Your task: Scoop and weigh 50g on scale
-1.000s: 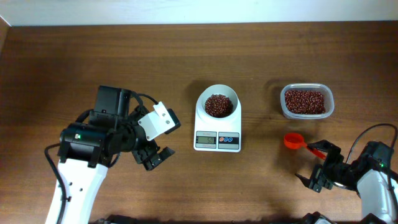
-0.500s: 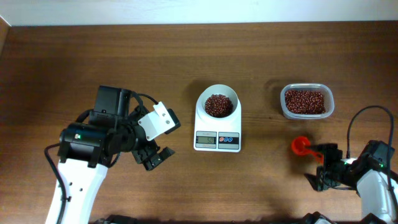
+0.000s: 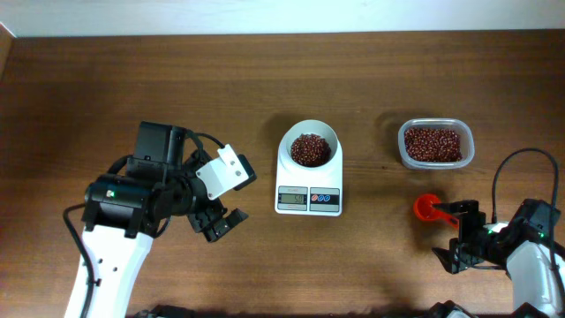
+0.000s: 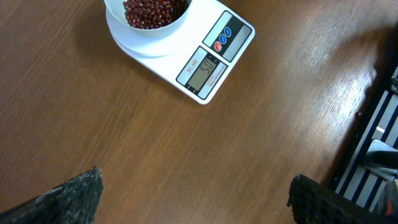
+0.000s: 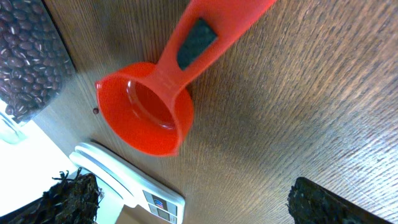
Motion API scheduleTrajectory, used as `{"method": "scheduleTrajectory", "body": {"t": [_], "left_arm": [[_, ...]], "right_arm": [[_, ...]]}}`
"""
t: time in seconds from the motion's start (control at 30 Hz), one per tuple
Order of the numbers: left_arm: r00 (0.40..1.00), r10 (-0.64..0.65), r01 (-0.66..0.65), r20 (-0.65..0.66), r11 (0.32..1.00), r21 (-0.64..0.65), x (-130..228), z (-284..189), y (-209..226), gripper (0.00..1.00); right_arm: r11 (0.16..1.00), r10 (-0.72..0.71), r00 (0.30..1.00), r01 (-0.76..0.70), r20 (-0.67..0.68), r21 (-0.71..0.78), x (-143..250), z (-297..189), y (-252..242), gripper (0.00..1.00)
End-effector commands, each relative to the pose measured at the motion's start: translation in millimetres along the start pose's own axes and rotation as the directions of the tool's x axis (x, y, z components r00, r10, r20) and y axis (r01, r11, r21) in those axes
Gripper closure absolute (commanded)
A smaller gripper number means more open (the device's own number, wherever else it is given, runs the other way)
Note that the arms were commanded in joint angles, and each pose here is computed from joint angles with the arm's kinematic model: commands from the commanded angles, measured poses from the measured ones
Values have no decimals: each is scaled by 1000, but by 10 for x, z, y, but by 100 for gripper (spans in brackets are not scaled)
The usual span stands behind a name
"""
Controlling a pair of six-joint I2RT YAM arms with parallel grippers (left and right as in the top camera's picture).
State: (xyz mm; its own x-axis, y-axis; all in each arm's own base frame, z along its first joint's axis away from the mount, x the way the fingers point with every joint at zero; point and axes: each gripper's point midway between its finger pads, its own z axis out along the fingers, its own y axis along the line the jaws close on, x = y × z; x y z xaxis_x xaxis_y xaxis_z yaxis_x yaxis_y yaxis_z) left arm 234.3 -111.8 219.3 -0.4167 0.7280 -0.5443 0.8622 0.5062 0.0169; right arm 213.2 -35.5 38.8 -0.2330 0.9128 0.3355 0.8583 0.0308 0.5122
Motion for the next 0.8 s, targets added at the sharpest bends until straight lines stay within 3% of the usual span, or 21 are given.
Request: {"method": "scheduleTrajectory", "body": {"t": [0.0, 0.4, 0.57, 0.77], "left_arm": [[1000, -10, 10, 2, 1000, 5, 0, 2, -19, 1], [1000, -10, 10, 2, 1000, 5, 0, 2, -19, 1], [1000, -10, 10, 2, 1000, 6, -1, 2, -20, 1], [1000, -10, 10, 2, 1000, 5, 0, 2, -19, 1]], "right_arm": [[1000, -10, 1000, 10, 6, 1, -13, -2, -7, 1], [1000, -10, 1000, 10, 7, 2, -14, -2, -8, 1], [999, -17, 998, 14, 63, 46, -117, -7, -78, 1], [993, -104, 980, 111, 169, -30, -365, -36, 175, 1]]}}
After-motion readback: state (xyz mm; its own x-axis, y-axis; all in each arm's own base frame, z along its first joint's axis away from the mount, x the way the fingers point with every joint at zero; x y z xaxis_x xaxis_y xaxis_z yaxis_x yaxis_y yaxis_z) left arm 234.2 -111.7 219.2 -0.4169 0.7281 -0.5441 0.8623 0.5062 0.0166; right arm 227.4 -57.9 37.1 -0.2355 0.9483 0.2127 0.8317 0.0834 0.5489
